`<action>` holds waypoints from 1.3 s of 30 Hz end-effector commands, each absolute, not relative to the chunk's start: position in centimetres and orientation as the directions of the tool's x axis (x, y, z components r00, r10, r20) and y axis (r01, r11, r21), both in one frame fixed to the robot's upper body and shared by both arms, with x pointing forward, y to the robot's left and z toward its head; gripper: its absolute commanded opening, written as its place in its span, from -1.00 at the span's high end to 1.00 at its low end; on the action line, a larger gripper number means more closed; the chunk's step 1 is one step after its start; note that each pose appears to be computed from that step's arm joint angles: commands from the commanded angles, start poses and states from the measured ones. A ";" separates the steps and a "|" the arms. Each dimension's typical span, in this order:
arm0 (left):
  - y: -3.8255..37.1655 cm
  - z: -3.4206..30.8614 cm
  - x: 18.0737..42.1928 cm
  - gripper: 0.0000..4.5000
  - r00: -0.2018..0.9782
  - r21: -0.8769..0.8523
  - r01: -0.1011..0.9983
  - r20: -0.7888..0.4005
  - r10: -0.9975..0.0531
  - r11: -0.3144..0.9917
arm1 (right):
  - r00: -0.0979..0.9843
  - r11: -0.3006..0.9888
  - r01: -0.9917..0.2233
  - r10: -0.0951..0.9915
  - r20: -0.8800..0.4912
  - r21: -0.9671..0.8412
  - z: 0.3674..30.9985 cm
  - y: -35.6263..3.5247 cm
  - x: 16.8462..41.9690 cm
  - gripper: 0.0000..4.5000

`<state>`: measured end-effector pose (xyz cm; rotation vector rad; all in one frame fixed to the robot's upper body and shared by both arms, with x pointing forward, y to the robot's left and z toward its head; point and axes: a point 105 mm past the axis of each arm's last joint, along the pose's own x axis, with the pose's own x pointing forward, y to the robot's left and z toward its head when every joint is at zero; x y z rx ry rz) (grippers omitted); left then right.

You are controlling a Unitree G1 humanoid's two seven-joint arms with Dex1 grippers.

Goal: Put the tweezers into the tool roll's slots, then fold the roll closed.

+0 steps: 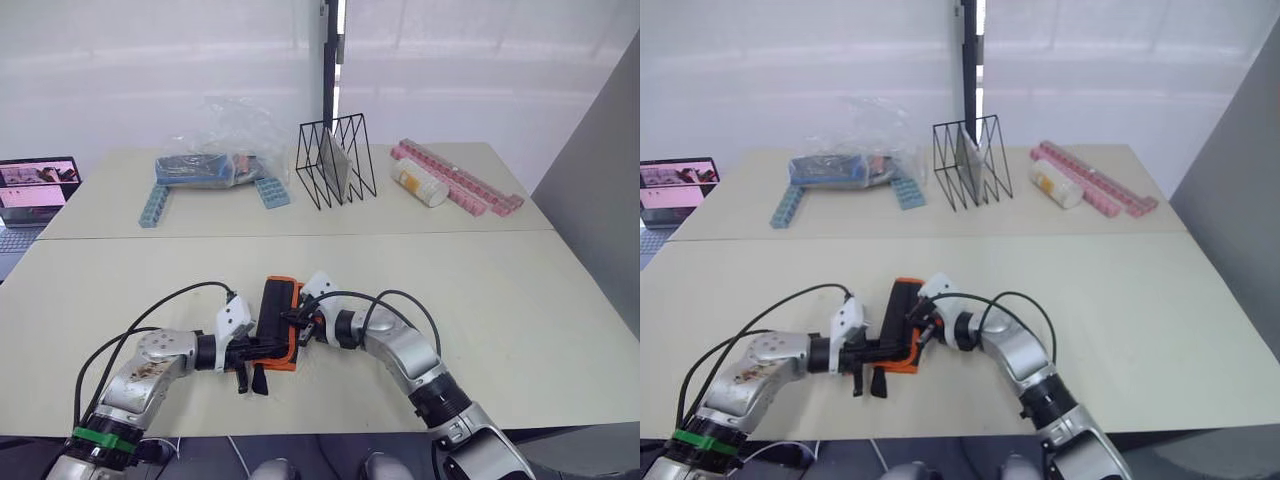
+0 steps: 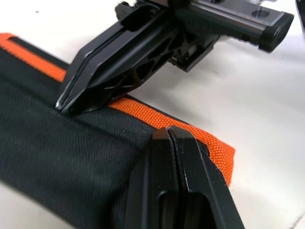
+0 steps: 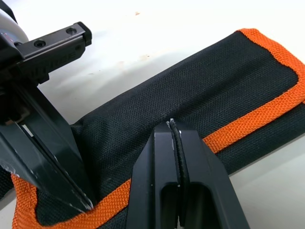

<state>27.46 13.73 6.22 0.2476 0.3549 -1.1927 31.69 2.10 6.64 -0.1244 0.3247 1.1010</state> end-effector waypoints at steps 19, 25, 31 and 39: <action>14.6 1.5 23.6 0.98 0.219 -0.104 0.936 -0.579 -0.785 0.338 | 0.330 0.376 -0.924 0.879 -0.346 0.075 4.7 1.5 31.5 1.00; 14.8 1.8 23.4 0.98 0.217 -0.103 0.937 -0.578 -0.786 0.335 | 0.402 0.470 -0.880 0.807 -0.432 0.059 2.8 0.8 33.6 1.00; 15.0 1.9 23.2 0.98 0.215 -0.108 0.936 -0.580 -0.786 0.336 | 0.435 0.511 -0.857 0.786 -0.439 0.066 2.7 0.8 35.4 1.00; 15.0 1.9 22.9 0.98 0.217 -0.113 0.933 -0.580 -0.786 0.341 | 0.488 0.550 -0.835 0.759 -0.431 0.022 3.9 1.2 38.2 1.00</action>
